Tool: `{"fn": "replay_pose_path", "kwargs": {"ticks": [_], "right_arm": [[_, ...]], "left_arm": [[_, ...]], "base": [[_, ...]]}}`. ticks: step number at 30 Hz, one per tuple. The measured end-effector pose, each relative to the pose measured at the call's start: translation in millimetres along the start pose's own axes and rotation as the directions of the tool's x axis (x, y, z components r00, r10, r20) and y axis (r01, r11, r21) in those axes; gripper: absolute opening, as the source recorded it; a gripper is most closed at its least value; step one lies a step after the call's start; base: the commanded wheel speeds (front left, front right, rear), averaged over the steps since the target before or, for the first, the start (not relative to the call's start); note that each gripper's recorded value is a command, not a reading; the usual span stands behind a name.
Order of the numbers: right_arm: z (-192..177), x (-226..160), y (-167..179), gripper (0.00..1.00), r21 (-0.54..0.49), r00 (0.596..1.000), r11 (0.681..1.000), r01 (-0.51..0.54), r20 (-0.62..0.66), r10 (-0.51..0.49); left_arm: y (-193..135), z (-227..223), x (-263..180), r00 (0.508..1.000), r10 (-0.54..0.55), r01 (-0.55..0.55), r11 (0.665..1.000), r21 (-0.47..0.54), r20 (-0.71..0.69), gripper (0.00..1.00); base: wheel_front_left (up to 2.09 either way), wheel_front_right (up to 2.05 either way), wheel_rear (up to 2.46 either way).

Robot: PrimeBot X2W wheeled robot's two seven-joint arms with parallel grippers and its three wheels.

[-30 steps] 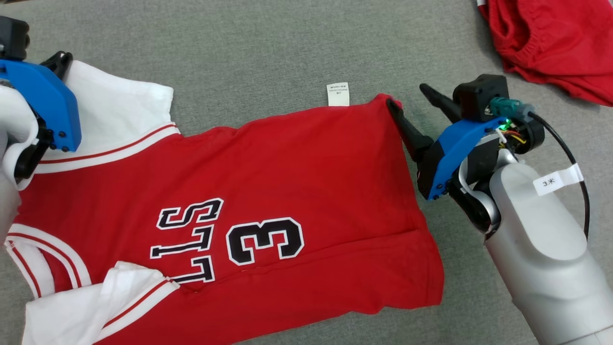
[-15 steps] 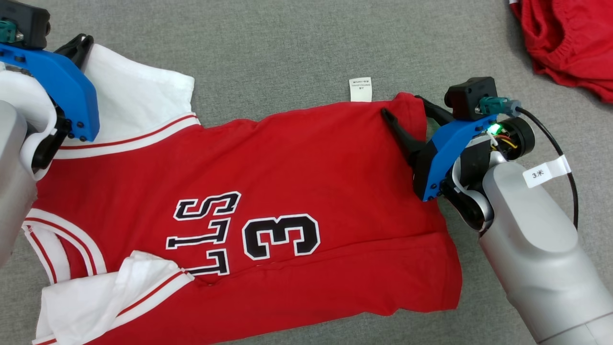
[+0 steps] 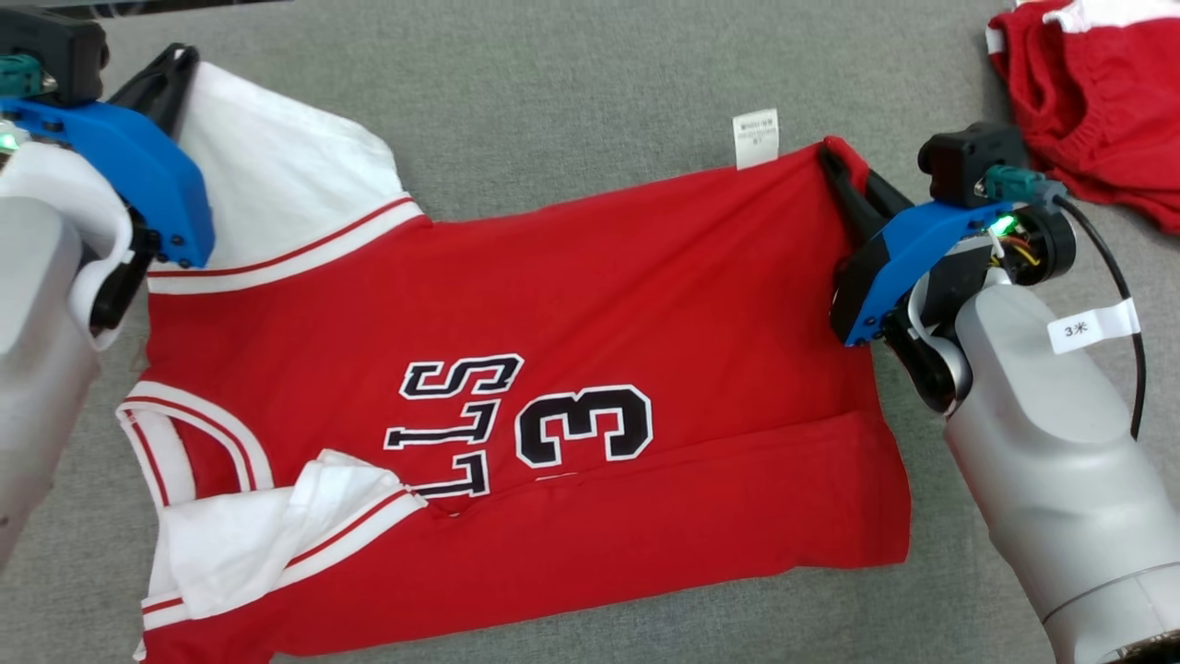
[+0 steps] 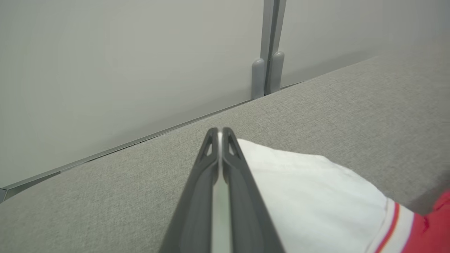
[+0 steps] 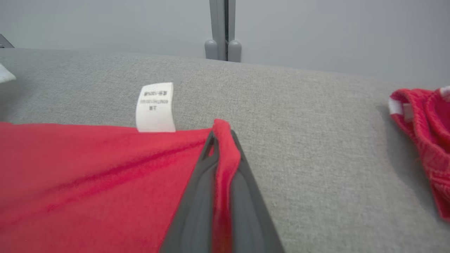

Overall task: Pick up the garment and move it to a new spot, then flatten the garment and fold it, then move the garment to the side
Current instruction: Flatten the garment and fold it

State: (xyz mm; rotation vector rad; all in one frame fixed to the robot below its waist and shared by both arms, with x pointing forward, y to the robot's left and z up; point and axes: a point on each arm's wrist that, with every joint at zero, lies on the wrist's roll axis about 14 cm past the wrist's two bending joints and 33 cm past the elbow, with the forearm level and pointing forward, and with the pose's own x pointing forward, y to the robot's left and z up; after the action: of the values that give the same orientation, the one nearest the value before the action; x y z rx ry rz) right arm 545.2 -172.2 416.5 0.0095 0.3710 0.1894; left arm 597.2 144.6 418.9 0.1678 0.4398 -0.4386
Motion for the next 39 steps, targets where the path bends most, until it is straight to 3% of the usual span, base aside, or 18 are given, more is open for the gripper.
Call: {"fn": "replay_pose_path", "kwargs": {"ticks": [18,39], "right_arm": [[-9.2,-33.3,18.6,0.0,-0.017,0.993,0.999,-0.033,0.11,0.034],[-11.6,-73.5,26.9,0.0,-0.006,0.977,0.999,-0.031,0.211,0.032]], "left_arm": [[-36.8,-1.8,-73.5,0.976,0.0,0.025,0.993,-0.114,0.217,0.0],[-66.1,-26.7,-162.2,0.959,0.099,-0.041,0.975,-0.217,0.264,0.0]], "base": [[0.0,0.0,0.0],[0.0,0.0,0.0]]}}
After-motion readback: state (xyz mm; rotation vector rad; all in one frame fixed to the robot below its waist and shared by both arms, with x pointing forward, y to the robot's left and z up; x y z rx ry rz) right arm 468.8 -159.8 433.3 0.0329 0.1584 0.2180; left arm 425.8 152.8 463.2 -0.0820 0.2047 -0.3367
